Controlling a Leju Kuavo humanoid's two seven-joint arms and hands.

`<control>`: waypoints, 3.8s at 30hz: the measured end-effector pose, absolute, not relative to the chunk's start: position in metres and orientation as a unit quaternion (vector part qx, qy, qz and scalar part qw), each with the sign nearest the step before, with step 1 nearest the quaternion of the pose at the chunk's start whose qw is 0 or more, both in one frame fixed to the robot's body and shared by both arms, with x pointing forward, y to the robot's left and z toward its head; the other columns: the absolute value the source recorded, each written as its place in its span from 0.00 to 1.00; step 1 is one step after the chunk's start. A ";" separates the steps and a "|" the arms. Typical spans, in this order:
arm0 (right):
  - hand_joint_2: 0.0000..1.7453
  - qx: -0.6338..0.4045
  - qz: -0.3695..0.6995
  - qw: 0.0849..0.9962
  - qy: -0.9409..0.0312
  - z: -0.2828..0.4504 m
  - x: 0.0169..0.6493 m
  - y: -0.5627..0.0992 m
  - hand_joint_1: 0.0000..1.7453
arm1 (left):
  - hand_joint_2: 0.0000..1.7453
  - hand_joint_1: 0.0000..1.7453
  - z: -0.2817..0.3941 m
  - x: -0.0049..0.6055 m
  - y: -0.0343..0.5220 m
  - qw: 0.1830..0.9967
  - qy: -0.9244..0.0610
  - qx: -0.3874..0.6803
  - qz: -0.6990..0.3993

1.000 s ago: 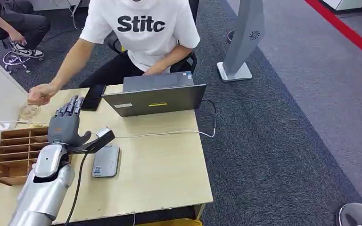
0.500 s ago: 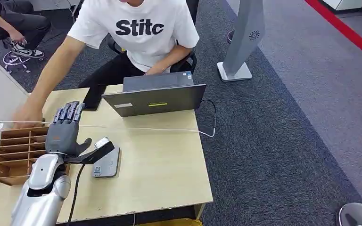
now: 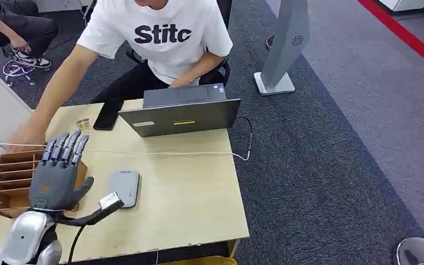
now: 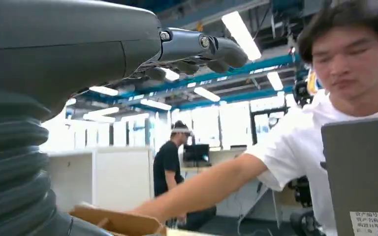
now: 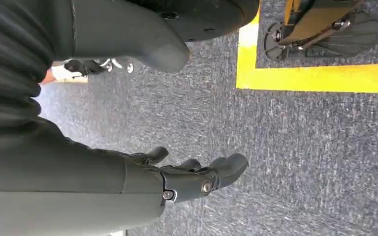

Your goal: Pass the card to the sensor for recognition and then transmit it.

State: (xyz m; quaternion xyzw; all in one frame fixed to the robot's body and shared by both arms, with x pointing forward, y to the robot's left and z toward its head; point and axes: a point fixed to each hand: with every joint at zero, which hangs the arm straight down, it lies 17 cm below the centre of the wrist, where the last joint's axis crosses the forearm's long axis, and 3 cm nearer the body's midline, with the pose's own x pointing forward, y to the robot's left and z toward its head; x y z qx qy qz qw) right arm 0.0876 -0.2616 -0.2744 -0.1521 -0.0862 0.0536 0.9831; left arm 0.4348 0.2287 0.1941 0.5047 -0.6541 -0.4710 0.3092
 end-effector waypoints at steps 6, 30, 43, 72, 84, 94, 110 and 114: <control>1.00 -0.152 0.046 0.984 -0.083 -0.275 0.087 -0.262 0.00 | 1.00 0.00 0.204 0.410 0.232 0.282 -0.654 0.515 -0.476; 1.00 -0.152 0.022 0.986 -0.065 -0.275 0.078 -0.256 0.00 | 1.00 0.00 0.131 0.416 0.373 0.387 -0.428 0.570 -0.586; 1.00 -0.152 0.026 0.986 -0.064 -0.275 0.078 -0.256 0.00 | 1.00 0.00 0.098 0.420 0.411 0.430 -0.380 0.561 -0.597; 1.00 -0.151 0.061 0.984 -0.074 -0.275 0.081 -0.254 0.00 | 1.00 0.00 0.069 0.435 0.365 0.455 -0.499 0.488 -0.553; 1.00 -0.149 0.064 0.984 -0.080 -0.275 0.083 -0.254 0.00 | 1.00 0.96 0.094 0.404 0.310 0.448 -0.580 0.416 -0.538; 1.00 -0.150 0.060 0.984 -0.080 -0.275 0.083 -0.255 0.00 | 1.00 0.97 0.102 0.400 0.316 0.442 -0.575 0.421 -0.545; 1.00 -0.153 0.054 0.984 -0.079 -0.274 0.082 -0.256 0.00 | 1.00 0.00 0.106 0.405 0.337 0.442 -0.538 0.462 -0.550; 1.00 -0.153 0.053 0.984 -0.077 -0.274 0.082 -0.256 0.00 | 1.00 0.00 0.110 0.409 0.342 0.436 -0.529 0.478 -0.549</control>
